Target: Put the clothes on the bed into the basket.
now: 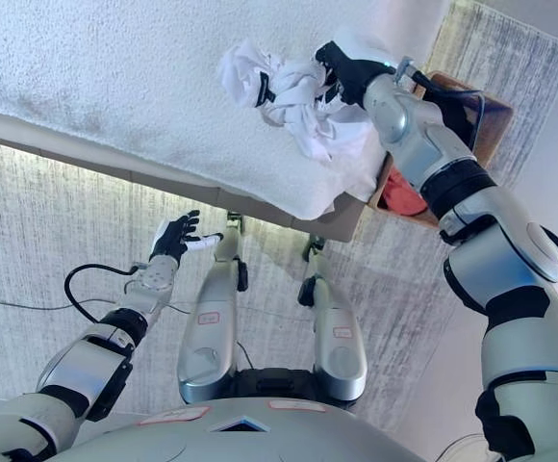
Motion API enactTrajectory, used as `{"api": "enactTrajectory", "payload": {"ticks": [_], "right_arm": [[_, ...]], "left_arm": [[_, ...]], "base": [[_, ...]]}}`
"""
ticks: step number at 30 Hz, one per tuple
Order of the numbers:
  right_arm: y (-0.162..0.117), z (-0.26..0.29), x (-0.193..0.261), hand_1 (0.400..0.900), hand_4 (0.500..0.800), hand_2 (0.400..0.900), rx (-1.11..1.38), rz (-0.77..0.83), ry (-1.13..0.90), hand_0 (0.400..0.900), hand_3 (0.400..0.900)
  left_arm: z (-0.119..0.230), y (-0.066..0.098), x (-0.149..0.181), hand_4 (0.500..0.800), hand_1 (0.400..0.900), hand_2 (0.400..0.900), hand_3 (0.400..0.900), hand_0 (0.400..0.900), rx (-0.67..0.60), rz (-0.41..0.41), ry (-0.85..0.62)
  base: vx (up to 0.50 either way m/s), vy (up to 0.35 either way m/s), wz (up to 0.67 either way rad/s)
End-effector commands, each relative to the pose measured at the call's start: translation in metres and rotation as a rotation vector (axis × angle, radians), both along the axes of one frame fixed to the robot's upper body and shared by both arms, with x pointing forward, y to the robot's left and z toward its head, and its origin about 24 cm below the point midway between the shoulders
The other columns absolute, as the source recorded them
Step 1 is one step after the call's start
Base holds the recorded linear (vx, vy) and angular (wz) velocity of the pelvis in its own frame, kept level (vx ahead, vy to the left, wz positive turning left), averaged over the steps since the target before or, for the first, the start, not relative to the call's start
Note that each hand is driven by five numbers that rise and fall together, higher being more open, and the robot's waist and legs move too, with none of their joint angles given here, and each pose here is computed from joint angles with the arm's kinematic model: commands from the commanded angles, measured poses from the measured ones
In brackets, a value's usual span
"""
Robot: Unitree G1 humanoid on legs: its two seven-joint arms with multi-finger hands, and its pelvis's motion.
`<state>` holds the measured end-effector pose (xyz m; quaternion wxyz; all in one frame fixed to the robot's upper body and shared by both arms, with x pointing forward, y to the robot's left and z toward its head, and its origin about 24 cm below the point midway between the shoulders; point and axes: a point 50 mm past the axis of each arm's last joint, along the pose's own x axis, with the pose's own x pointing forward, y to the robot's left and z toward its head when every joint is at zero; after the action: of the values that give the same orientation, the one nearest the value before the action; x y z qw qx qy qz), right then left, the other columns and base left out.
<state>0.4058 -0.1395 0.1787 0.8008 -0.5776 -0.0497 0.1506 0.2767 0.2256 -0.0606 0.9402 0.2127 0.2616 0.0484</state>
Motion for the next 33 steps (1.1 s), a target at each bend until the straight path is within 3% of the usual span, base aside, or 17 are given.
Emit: {"api": "enactTrajectory", "payload": {"ticks": [1,11,18,33], "right_arm": [[0.036,-0.026,-0.015,0.400,0.500,0.400,-0.011,0.195,0.081,0.400,0.400],[0.035,-0.015,-0.011,0.400,0.500,0.400,0.085,0.148,-0.011,0.400,0.400],[0.017,-0.009,-0.010,0.400,0.500,0.400,0.316,-0.019,-0.183,0.400,0.400],[-0.084,-0.073,-0.074,0.400,0.500,0.400,0.580,-0.411,-0.336,0.400,0.400]], "left_arm": [[-0.003,0.018,-0.009,0.800,0.900,0.900,0.900,0.900,0.020,0.046,0.009],[-0.005,0.016,-0.011,0.800,0.900,0.900,0.900,0.900,0.020,0.058,0.013],[-0.015,0.012,-0.020,0.800,0.900,0.900,0.900,0.900,0.028,0.089,0.038],[-0.035,-0.002,-0.049,0.800,0.900,0.900,0.900,0.900,0.012,0.078,0.084]], "base": [[0.000,0.000,0.00],[0.000,0.000,0.00],[-0.002,0.017,-0.05],[0.025,0.007,0.00]]}}
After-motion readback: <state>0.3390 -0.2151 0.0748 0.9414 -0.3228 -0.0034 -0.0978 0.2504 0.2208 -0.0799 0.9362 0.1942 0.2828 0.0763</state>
